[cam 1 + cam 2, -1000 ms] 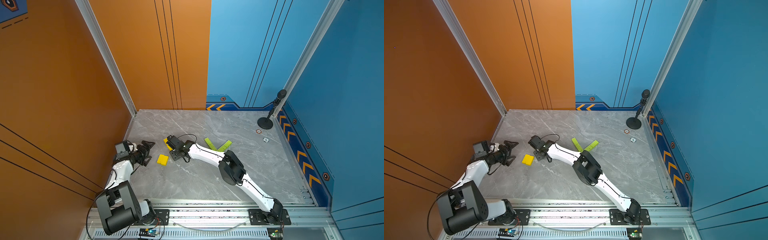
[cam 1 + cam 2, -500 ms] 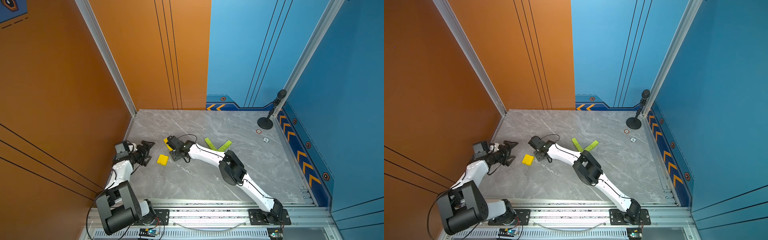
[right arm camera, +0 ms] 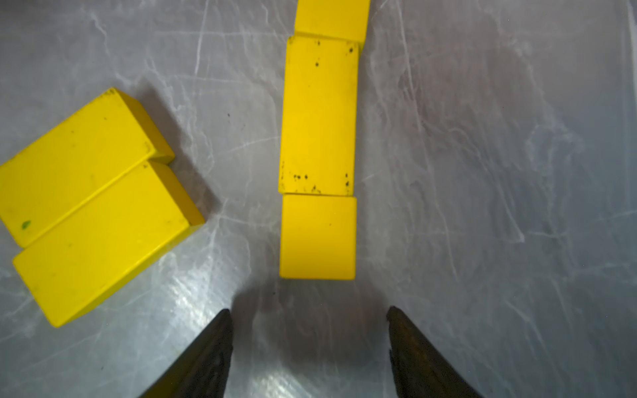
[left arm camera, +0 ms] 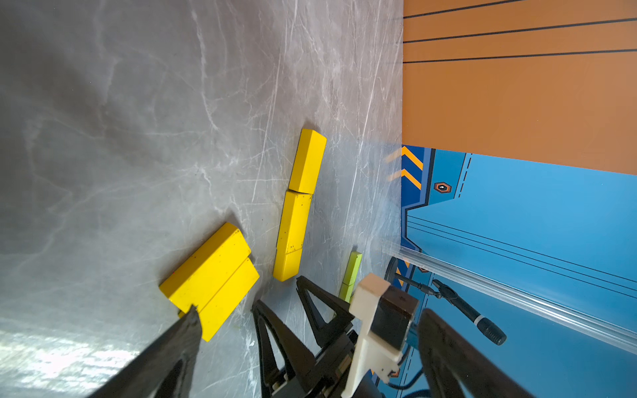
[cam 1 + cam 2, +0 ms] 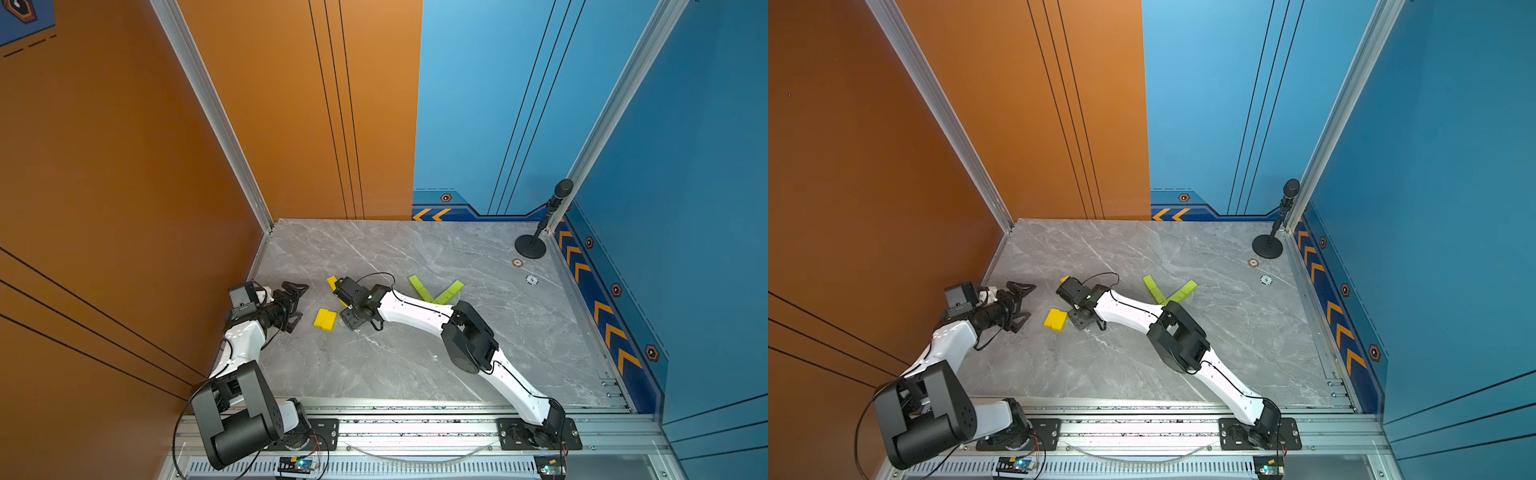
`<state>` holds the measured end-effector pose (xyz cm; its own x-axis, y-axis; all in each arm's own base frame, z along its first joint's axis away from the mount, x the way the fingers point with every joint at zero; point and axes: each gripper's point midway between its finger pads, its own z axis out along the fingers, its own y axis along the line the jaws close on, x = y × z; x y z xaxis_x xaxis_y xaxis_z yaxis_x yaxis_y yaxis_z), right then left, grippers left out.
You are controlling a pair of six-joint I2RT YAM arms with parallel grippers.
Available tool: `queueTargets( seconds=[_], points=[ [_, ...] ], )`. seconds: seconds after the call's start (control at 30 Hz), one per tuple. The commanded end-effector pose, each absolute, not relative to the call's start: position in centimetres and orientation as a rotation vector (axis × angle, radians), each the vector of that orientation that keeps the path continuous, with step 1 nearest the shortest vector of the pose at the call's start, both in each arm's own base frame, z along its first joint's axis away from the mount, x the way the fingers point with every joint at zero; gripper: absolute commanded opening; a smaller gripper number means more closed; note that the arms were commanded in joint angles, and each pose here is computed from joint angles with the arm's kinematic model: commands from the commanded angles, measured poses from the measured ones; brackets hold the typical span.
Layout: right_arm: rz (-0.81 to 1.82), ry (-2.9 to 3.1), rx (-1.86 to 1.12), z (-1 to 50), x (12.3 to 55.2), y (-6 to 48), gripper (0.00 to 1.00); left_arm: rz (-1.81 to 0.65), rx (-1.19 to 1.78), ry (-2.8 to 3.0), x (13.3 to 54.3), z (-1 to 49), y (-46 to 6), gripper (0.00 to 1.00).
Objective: Assemble the letter v with building blocks
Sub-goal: Assemble the building block at the center of the board, then move the building block to the center of the board.
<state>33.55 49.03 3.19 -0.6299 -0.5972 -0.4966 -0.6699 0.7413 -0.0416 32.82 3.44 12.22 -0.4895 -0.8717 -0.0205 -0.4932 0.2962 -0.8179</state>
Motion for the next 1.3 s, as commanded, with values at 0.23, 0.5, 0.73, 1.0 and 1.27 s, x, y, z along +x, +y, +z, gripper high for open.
queueTargets(
  seconds=[0.23,0.5,0.73,1.0,1.27],
  points=[
    [0.149,2.391,-0.934,8.5,32.8,46.5,0.89,-0.961,-1.258,2.229,32.1,9.3,3.3,0.98],
    [0.174,2.350,-0.894,11.2,32.5,45.0,1.00,-0.799,-1.241,2.357,30.7,9.3,3.3,0.98],
    [0.186,2.350,-0.824,12.5,32.0,41.7,1.00,-0.799,-1.247,2.397,32.1,8.6,3.2,0.98],
    [0.168,2.372,-0.781,12.5,31.3,38.0,1.00,-0.819,-1.134,2.478,35.7,8.5,0.6,0.98],
    [0.193,2.371,-0.736,12.8,30.9,36.9,0.99,-0.893,-1.110,2.396,37.7,7.4,1.0,0.98]
  ],
)
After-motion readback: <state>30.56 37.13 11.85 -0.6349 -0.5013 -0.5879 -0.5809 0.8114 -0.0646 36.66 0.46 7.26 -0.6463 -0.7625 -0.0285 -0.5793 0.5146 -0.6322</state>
